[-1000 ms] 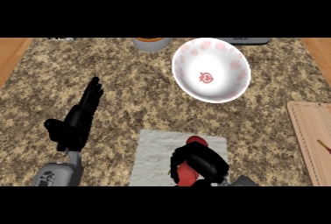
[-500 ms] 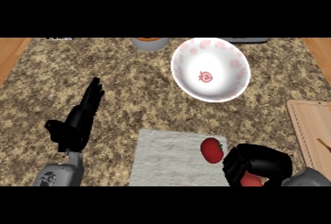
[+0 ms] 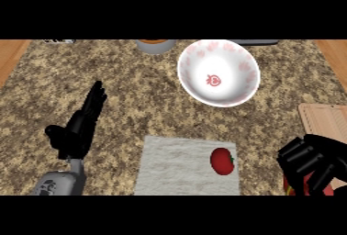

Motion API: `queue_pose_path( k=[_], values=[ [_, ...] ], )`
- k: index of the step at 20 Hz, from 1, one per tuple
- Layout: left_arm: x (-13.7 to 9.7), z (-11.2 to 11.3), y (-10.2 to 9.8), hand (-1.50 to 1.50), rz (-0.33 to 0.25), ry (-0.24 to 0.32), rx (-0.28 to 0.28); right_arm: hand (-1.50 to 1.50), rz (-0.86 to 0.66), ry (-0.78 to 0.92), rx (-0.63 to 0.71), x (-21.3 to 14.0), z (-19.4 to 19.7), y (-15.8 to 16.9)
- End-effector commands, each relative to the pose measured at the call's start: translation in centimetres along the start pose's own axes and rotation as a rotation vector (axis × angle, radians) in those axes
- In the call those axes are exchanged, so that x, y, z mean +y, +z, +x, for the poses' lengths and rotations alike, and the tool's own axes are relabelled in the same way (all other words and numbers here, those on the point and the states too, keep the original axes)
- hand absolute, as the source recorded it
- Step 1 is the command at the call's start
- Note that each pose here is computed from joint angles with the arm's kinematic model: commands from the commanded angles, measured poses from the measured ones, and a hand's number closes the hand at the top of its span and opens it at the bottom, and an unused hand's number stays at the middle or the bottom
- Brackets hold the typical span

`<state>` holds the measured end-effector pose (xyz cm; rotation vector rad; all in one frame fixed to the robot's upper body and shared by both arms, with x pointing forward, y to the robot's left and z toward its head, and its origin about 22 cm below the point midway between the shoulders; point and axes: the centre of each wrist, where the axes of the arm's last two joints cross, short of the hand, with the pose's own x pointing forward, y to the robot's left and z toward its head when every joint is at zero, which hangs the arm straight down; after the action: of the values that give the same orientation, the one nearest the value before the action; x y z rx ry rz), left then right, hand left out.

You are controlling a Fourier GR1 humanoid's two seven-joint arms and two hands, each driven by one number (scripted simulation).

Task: Pick the bell pepper from the placemat and place it in the bowl

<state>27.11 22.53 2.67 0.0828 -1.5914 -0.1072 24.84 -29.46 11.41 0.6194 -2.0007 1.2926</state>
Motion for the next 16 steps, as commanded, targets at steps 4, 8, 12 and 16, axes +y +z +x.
queue_pose_path(
  k=[4, 8, 12, 16],
  values=[
    [-1.0, 0.8, -0.5, 0.0, -0.015, 0.001, -0.001, 1.5, -0.011, 0.062, -0.108, -7.2, 8.0, -0.7],
    [1.2, -0.2, 0.0, 0.0, 0.008, 0.015, -0.012, 1.5, -0.038, 0.075, -0.049, -7.3, 10.0, -1.8],
    [-0.2, 1.0, -0.6, 0.0, -0.008, 0.008, -0.015, 1.5, -0.126, 0.053, -0.026, -7.9, 10.6, -4.0],
    [-2.2, 1.3, -1.1, 0.0, -0.029, 0.006, -0.011, 1.5, -0.151, 0.098, 0.022, -10.6, 10.6, -6.7]
  ],
)
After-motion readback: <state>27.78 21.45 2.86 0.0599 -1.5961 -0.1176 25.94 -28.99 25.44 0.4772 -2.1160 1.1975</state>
